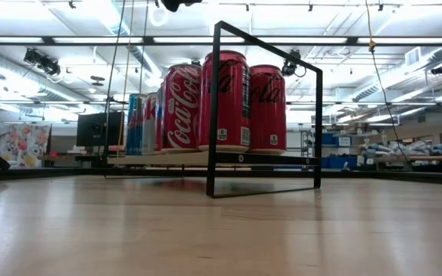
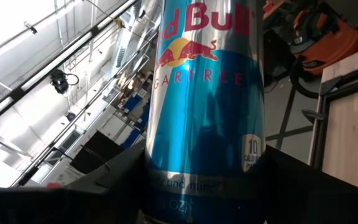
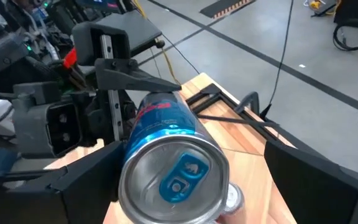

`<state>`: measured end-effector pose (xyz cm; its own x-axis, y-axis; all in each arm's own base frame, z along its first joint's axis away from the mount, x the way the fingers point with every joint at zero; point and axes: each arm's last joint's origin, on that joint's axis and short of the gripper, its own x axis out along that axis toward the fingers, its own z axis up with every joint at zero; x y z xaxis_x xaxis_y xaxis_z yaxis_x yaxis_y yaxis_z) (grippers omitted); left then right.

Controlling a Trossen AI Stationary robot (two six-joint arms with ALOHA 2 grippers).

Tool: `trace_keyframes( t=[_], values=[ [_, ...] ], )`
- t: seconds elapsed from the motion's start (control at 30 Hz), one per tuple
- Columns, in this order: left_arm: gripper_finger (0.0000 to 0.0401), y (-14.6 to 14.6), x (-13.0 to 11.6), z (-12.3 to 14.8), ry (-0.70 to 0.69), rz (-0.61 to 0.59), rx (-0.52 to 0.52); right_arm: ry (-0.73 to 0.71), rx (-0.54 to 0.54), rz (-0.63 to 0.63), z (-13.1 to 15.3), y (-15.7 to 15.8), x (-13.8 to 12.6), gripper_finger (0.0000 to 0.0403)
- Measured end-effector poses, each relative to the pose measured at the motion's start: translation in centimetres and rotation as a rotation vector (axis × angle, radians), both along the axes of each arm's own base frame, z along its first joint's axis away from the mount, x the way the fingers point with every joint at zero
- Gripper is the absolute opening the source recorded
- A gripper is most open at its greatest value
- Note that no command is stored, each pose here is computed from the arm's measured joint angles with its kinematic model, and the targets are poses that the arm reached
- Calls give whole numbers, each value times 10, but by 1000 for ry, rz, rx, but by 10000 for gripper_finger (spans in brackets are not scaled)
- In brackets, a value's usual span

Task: Place canned beverage on shelf
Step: Put the blue soda can on the shelf aligned with the other blue soda can

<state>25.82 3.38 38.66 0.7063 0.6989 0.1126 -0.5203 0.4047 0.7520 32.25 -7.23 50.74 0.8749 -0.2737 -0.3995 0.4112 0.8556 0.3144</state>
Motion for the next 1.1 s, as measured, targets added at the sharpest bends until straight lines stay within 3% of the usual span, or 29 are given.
trace_keyframes(
  t=[0.27, 0.53, 1.1],
  values=[
    [251, -3, 1, 6, -58, -9, 30, -46, 57, 53, -3, -3, 13, 400],
    [251, -5, 4, 5, -38, -25, 64, -143, 30, 60, 0, -6, 27, 389],
    [252, -5, 4, 5, -38, -16, 59, -101, 65, 124, -10, -8, 34, 262]
  ],
)
